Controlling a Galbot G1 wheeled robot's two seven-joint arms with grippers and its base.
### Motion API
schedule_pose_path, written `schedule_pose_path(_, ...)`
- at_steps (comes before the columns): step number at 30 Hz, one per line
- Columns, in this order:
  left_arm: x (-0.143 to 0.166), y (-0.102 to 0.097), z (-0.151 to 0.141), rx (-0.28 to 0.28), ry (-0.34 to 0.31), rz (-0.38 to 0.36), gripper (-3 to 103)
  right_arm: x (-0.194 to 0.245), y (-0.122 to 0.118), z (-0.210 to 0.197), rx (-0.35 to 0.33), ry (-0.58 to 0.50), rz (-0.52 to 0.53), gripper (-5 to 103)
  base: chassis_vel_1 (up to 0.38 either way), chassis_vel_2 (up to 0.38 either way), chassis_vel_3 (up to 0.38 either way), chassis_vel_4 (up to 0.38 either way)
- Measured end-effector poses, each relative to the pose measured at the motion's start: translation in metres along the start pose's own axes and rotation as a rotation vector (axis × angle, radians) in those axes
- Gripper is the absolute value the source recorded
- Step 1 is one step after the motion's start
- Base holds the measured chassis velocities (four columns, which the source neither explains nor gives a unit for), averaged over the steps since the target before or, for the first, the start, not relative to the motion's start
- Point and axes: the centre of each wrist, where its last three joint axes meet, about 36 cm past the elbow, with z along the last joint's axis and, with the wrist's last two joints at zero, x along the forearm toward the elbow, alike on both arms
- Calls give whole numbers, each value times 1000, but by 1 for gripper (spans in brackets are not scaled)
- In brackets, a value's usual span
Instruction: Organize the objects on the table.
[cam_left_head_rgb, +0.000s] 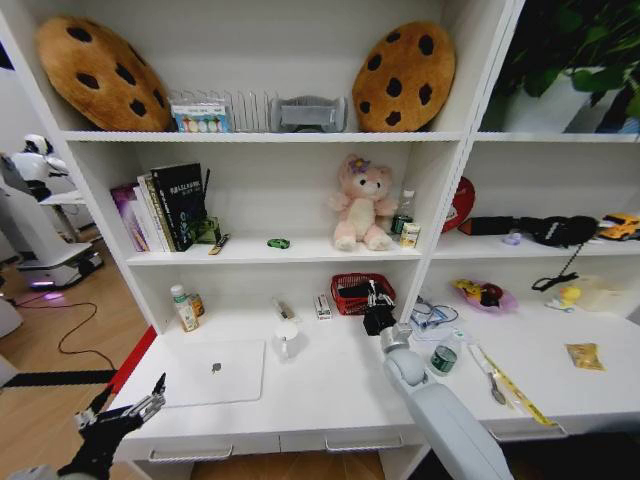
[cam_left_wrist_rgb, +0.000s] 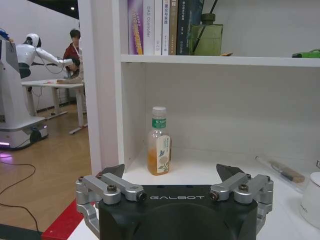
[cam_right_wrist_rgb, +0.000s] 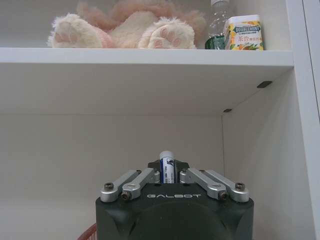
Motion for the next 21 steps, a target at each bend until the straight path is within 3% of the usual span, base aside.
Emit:
schedule_pose_path(10, 0, 0, 0, 0, 0, 0, 100, -16, -25, 7, 27, -40, 30, 13, 0, 0, 0, 0)
schedule_pose_path(16, 0, 0, 0, 0, 0, 0, 100, -15, -25, 13, 34, -14, 45, 9, 0, 0, 0, 0)
schedule_pose_path(21, 0, 0, 0, 0, 0, 0, 100, -16, -20, 16, 27, 6, 59, 25, 0, 0, 0, 0)
